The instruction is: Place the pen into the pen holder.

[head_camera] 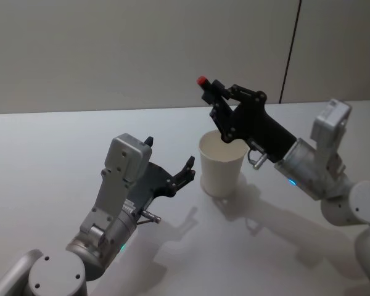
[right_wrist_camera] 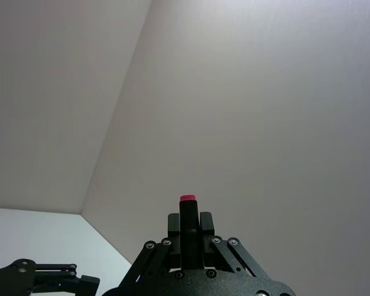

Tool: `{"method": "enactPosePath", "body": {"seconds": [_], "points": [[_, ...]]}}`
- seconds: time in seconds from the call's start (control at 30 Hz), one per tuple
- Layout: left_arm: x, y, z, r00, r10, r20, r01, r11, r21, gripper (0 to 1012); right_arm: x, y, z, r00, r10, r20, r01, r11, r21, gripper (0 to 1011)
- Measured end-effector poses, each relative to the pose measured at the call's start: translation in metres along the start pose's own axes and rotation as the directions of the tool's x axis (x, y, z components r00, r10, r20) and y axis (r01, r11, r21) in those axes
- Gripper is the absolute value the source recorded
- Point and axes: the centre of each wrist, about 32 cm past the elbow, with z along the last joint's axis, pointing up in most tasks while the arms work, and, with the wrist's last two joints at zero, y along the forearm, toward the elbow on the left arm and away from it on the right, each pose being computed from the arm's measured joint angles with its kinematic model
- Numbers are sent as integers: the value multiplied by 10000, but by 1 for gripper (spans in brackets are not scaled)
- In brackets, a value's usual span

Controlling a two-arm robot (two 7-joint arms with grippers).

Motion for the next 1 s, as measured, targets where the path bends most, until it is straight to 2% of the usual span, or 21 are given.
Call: {"method": "enactPosePath", "body": {"seconds": [0.33,0.63,1.0], "points": [[0,0,0,10000,1,0,-1,10000,0,1000,34,170,-164,9997,89,-247,-95,9996,-264,173],[0,0,0,10000,0,0,0,10000,0,1000,67,238,-258,9996,149,-248,-160,9990,-419,190],[0,0,0,10000,0,0,0,10000,0,1000,95,264,-336,9996,165,-249,-176,9989,-440,515]]}}
